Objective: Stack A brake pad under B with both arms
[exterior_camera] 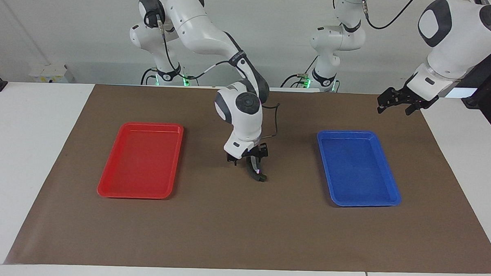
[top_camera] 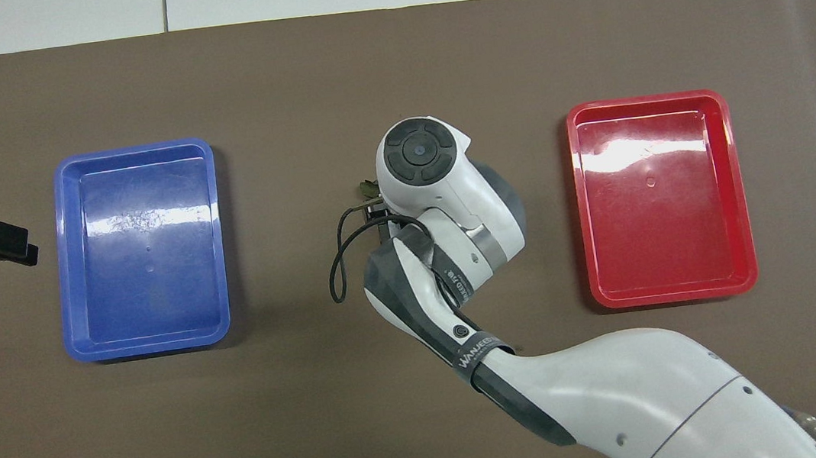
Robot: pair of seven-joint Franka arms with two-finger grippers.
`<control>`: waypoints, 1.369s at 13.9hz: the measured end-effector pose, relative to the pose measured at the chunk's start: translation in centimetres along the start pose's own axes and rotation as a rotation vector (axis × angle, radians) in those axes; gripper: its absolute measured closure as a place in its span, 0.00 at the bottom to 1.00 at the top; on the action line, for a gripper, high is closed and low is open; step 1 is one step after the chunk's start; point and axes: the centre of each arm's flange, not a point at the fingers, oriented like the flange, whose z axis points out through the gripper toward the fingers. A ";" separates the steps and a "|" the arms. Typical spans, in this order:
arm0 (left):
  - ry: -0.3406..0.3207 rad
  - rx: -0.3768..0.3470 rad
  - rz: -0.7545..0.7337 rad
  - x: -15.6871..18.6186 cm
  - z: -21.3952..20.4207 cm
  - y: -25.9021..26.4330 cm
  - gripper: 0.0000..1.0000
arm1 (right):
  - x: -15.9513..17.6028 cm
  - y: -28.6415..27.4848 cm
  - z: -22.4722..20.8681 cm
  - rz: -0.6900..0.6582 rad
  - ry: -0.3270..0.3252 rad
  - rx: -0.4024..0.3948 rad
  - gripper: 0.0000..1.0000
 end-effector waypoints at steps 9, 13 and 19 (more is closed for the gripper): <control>0.003 -0.001 -0.006 0.0 0.0 -0.4 0.00 | 1.2 23.6 -18.9 0.309 0.076 -0.050 0.00; 0.007 -0.001 -0.009 -0.1 -0.2 -0.5 0.00 | -2.3 30.6 -24.0 0.292 0.018 -0.063 0.00; 0.073 0.020 -0.010 0.4 -0.6 -0.7 0.00 | -8.1 36.0 -28.7 0.316 -0.097 -0.062 0.00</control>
